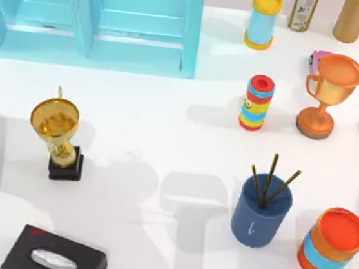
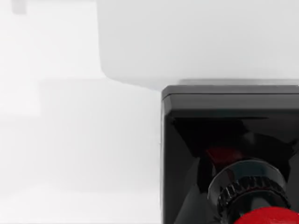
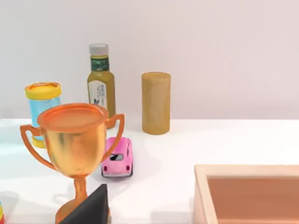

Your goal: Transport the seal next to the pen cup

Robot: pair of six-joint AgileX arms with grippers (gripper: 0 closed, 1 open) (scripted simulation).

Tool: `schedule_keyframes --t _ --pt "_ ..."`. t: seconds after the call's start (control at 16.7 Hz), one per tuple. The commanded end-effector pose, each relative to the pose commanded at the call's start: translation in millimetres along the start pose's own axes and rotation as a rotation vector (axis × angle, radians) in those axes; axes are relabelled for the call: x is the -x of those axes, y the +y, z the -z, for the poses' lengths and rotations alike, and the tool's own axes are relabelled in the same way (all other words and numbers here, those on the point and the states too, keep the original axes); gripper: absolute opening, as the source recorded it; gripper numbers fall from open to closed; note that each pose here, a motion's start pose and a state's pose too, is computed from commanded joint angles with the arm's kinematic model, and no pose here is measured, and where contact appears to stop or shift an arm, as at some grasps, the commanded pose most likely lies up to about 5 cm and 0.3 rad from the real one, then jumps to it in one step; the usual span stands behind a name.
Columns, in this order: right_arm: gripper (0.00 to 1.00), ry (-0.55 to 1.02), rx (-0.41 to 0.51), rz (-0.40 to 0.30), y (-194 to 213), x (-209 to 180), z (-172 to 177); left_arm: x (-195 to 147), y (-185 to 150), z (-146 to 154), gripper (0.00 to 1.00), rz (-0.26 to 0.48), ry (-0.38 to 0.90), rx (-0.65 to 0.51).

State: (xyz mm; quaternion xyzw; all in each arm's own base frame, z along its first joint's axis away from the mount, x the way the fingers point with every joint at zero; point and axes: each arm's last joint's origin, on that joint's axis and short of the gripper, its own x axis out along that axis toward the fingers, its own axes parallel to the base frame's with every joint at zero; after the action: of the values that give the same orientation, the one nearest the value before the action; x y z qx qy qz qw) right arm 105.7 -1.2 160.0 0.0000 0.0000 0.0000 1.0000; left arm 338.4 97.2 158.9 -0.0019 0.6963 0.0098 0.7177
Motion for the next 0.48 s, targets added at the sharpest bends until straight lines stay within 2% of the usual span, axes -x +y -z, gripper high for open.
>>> schedule_keyframes --t 0.24,0.48 --pt "1.0 0.0 0.0 0.0 0 0 0 40 -5 -18 0.0 -0.022 -0.08 0.105" --pt "1.0 0.0 0.0 0.0 0 0 0 85 -66 -21 0.0 -0.002 -0.037 0.079"
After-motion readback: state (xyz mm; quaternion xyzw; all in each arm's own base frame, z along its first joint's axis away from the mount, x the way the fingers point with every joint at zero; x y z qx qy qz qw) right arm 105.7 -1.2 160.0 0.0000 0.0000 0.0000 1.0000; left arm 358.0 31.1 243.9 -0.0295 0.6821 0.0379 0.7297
